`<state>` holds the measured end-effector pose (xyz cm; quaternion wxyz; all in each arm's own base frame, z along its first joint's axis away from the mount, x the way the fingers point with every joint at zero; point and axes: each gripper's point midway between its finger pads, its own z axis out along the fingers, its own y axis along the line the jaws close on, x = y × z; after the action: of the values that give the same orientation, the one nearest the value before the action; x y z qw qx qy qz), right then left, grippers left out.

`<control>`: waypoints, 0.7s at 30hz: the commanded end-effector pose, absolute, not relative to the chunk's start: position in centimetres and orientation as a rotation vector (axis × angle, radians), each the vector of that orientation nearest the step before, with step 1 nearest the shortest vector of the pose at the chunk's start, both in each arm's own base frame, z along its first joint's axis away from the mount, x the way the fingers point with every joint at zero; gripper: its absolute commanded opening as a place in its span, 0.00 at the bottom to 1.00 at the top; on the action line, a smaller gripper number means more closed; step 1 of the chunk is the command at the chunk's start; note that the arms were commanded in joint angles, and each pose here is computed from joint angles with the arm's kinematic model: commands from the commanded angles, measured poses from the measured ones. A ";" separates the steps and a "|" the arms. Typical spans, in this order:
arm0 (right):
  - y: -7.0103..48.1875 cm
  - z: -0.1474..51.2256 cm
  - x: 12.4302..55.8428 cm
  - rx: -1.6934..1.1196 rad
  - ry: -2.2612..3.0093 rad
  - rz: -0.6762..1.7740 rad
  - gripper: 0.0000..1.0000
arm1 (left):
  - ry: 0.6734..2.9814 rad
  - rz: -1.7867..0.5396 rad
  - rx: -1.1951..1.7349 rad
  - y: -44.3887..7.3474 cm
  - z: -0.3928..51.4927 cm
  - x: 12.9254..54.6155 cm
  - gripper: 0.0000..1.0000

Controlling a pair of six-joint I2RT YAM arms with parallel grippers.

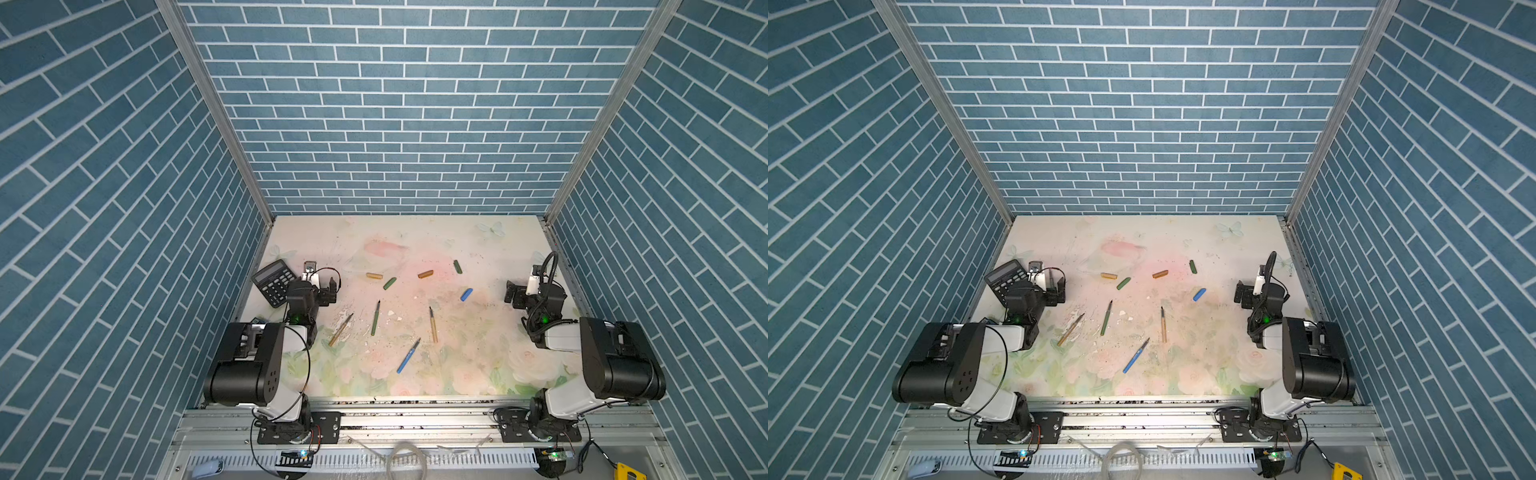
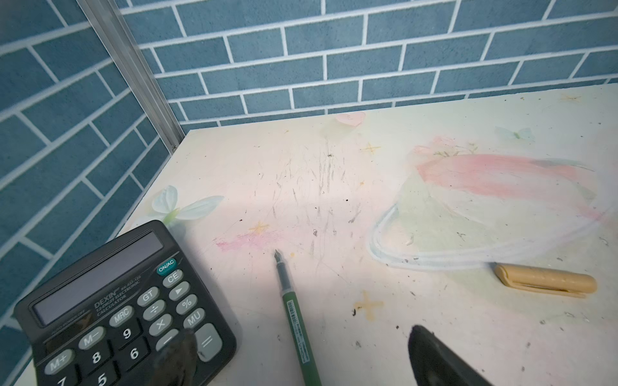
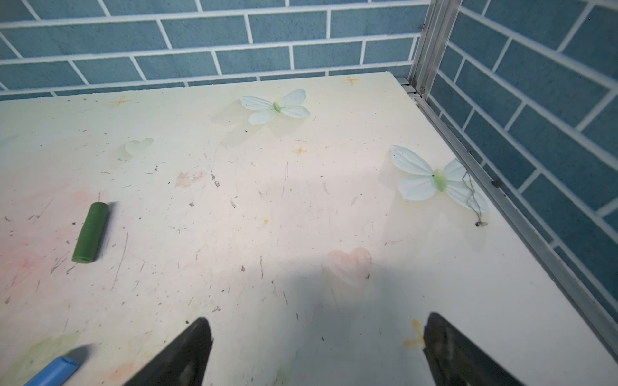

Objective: Insert the pens into the pen caps

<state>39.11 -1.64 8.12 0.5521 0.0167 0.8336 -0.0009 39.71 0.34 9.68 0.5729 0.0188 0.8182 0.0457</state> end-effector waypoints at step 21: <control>-1.7 8.8 39.6 0.031 1.950 -0.011 0.99 | 1.934 0.101 0.042 0.4 9.3 39.6 1.00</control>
<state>39.12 -1.63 8.13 0.5523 0.0166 0.8335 -0.0010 39.71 0.34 9.67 0.5727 0.0188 0.8183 0.0457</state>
